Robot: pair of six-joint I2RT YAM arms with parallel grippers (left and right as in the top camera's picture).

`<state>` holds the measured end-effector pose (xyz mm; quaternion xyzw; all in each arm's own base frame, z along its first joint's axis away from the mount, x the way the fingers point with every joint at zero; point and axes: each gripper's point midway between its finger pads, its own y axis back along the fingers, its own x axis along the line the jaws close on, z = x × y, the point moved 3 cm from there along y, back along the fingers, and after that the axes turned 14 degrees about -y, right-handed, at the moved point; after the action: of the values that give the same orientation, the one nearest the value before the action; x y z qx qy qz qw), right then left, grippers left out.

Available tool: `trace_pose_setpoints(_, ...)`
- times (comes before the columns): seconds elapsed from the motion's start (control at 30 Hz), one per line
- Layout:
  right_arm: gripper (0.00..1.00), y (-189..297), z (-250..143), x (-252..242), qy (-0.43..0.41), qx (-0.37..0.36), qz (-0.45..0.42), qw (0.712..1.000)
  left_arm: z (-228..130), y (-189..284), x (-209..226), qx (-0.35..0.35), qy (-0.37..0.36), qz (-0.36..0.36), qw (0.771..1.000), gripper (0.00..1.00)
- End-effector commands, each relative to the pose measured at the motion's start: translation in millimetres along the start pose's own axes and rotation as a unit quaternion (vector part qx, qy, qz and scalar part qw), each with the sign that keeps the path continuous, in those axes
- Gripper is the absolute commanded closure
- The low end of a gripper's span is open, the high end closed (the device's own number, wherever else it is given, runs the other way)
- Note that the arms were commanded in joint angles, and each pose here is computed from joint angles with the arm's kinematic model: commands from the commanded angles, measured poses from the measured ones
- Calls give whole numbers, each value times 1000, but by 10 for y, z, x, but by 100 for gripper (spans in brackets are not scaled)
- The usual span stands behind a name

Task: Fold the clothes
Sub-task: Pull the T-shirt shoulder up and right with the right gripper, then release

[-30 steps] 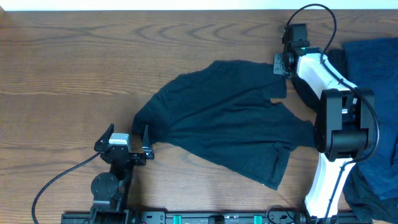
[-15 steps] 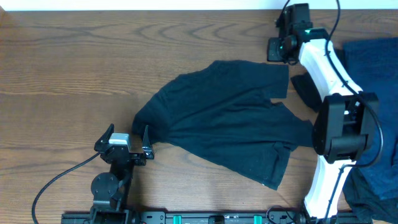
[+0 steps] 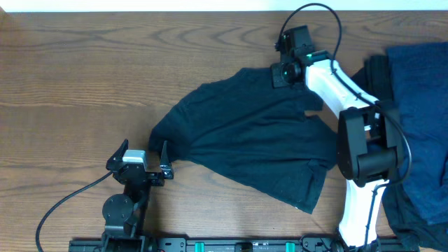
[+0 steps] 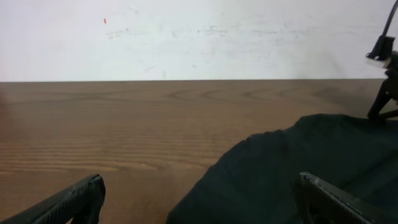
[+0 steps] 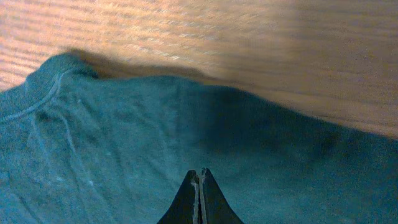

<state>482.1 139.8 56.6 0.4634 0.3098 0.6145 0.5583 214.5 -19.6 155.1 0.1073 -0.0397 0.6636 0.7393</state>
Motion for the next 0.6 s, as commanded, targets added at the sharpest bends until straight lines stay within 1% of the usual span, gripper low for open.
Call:
trace_pose_setpoints(0.0, 99, -217, -188, 31, 3, 27, -5, 1000, -119, -5, -53, 19, -6, -13, 1000, 2)
trace_pose_setpoints(0.17, 99, -511, -321, 3, 7, 42, -14, 999, -119, -5, -54, 19, -6, -13, 1000, 2)
trace_pose_setpoints(0.33, 99, -950, -426, -16, 5, 40, -1, 999, -119, -5, -53, 19, -6, -13, 1000, 2)
trace_pose_setpoints(0.47, 99, -1254, -430, 126, 14, 15, 44, 999, -119, -5, -53, 19, -6, -13, 1000, 2)
trace_pose_setpoints(0.57, 99, -1396, -350, 302, 28, -26, 80, 996, -119, -5, -54, 19, -6, -13, 1000, 2)
